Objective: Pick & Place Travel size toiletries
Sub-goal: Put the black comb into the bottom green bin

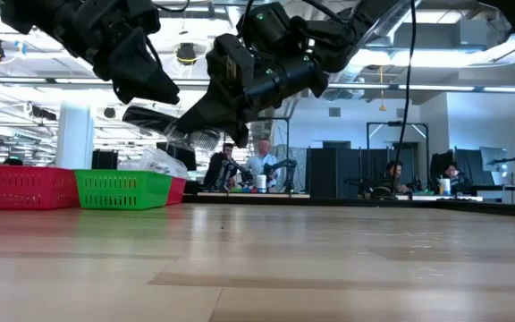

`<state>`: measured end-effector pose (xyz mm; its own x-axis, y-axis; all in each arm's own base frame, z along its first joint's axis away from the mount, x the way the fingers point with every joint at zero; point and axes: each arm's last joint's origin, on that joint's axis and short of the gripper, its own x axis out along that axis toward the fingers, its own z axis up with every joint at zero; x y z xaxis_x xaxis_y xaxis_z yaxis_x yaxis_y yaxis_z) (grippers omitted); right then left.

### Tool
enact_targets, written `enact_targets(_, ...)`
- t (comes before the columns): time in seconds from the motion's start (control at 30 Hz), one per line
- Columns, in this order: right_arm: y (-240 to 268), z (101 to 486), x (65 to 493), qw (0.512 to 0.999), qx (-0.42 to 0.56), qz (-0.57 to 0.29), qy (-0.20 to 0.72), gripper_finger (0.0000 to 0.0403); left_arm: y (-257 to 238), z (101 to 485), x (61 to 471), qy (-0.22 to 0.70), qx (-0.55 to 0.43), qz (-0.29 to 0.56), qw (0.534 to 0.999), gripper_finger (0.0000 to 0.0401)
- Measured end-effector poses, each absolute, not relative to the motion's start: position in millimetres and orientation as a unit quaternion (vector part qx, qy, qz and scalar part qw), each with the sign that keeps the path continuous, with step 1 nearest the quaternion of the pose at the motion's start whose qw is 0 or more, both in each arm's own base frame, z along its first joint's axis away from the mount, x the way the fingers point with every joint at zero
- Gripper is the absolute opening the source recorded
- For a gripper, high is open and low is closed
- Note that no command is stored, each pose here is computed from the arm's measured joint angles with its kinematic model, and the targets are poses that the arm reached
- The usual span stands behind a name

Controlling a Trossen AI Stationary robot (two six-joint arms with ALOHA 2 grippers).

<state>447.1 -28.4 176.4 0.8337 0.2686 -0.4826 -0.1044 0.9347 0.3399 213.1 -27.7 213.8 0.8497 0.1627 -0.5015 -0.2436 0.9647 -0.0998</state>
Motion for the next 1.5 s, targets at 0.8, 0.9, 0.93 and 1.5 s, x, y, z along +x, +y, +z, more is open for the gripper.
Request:
enact_targets(0.8, -20, 189, 453, 0.945, 0.125, 0.111, 0.28, 0.0001, -24, 204, 208, 0.318, -0.115, 0.072, 0.938, 0.0122)
enact_targets(0.9, -20, 189, 453, 0.945, 0.125, 0.112, 0.28, 0.0004, -24, 204, 208, 0.318, -0.115, 0.073, 0.938, 0.0063)
enact_targets(0.93, -20, 189, 453, 0.945, 0.125, 0.112, 0.28, 0.0006, -24, 204, 208, 0.318, -0.115, 0.074, 0.938, 0.0039)
enact_targets(1.5, -28, 185, 449, 0.941, 0.109, 0.111, 0.301, 0.0045, -22, 201, 203, 0.337, -0.11, 0.097, 0.93, 0.0003)
